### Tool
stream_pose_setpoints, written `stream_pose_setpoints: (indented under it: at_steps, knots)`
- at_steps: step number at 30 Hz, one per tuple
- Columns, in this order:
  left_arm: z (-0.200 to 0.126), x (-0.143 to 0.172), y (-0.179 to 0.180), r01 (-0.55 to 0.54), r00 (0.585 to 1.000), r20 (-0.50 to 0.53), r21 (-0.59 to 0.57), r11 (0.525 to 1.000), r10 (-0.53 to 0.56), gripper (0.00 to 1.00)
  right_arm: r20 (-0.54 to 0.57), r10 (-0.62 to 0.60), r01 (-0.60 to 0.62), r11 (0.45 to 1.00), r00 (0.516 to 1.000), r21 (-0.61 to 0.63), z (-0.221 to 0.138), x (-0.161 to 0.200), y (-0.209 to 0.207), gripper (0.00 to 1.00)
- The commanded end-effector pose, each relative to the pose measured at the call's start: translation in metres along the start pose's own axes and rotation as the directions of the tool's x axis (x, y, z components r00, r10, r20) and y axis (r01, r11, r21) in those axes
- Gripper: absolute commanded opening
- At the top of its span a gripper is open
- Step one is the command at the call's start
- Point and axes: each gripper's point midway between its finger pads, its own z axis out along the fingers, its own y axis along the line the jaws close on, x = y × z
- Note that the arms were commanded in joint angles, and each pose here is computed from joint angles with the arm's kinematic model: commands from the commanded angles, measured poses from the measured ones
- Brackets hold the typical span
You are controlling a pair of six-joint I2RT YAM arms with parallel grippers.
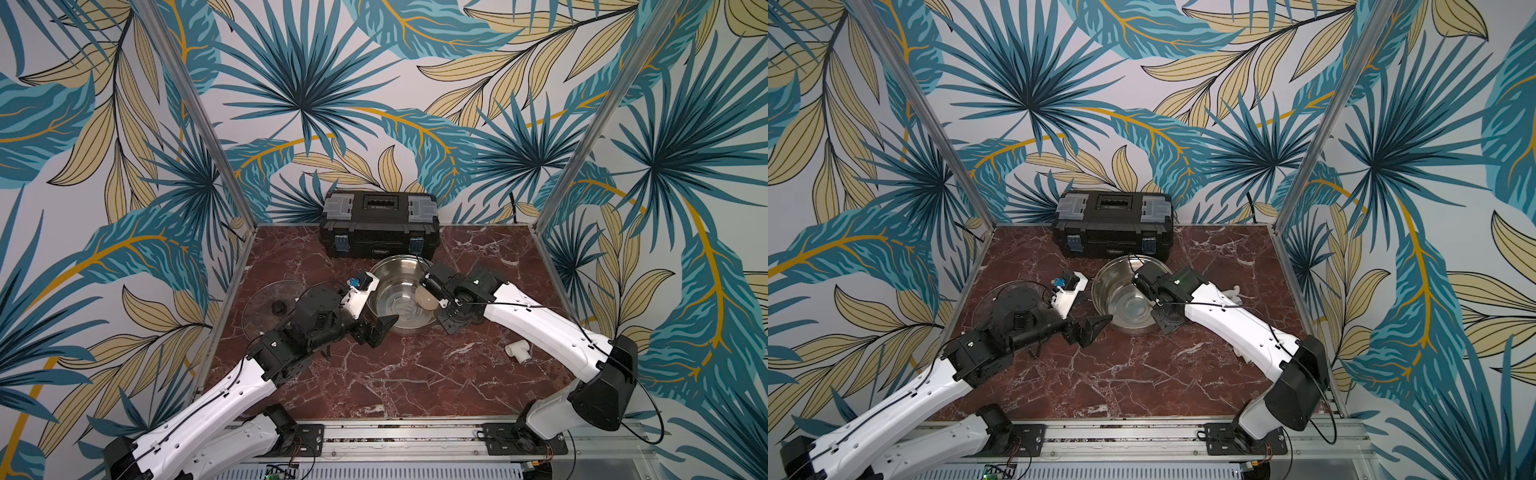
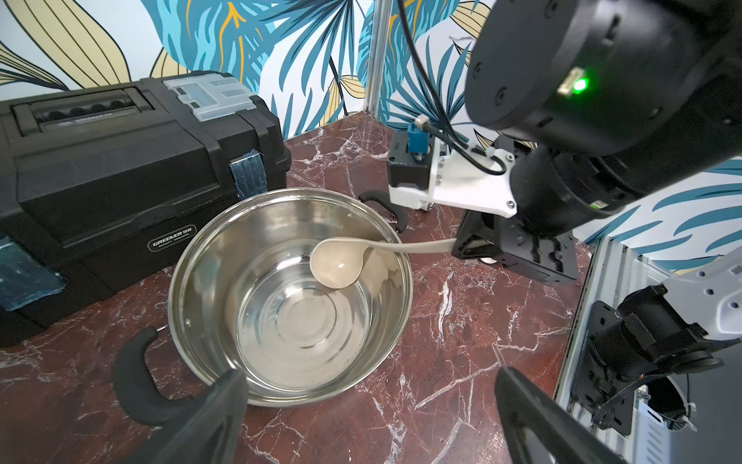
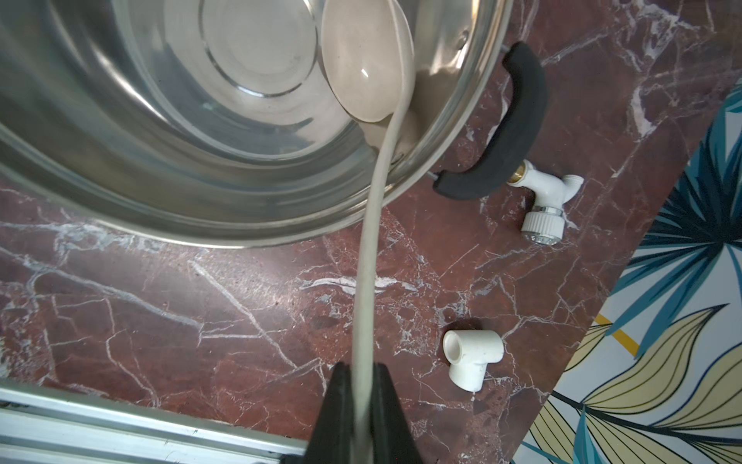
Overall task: Stir the soup with a spoon
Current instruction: Stir the soup in the pan with a stick.
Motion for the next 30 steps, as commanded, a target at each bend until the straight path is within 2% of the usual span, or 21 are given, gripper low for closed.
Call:
stream_pose_setpoints:
  at_steps: [1, 6, 16, 23, 30]
  knots:
    - [-0.002, 0.005, -0.002, 0.005, 1.000, 0.005, 0.014, 1.000, -0.005, 1.00, 0.032, 0.028, -0.030, 0.996, 0.999, 0.082, 0.001, -0.017, -0.014, 0.00]
    - [-0.003, 0.008, -0.002, 0.006, 1.000, 0.001, 0.017, 1.000, -0.006, 1.00, 0.078, 0.037, -0.041, 0.998, 0.996, 0.049, 0.001, -0.044, -0.005, 0.00]
    - [-0.007, 0.009, -0.002, 0.001, 1.000, 0.003, 0.010, 1.000, -0.001, 1.00, 0.109, 0.039, -0.014, 0.974, 0.993, -0.227, -0.010, -0.076, 0.048, 0.00]
    - [-0.008, 0.009, -0.002, 0.004, 1.000, 0.004, 0.009, 1.000, -0.004, 1.00, 0.102, 0.012, 0.025, 0.937, 0.995, -0.349, -0.023, -0.062, 0.072, 0.00]
    - [-0.007, 0.009, -0.003, 0.007, 1.000, 0.008, 0.016, 1.000, -0.007, 1.00, 0.053, -0.017, 0.034, 0.943, 0.998, -0.331, -0.027, -0.019, 0.061, 0.00]
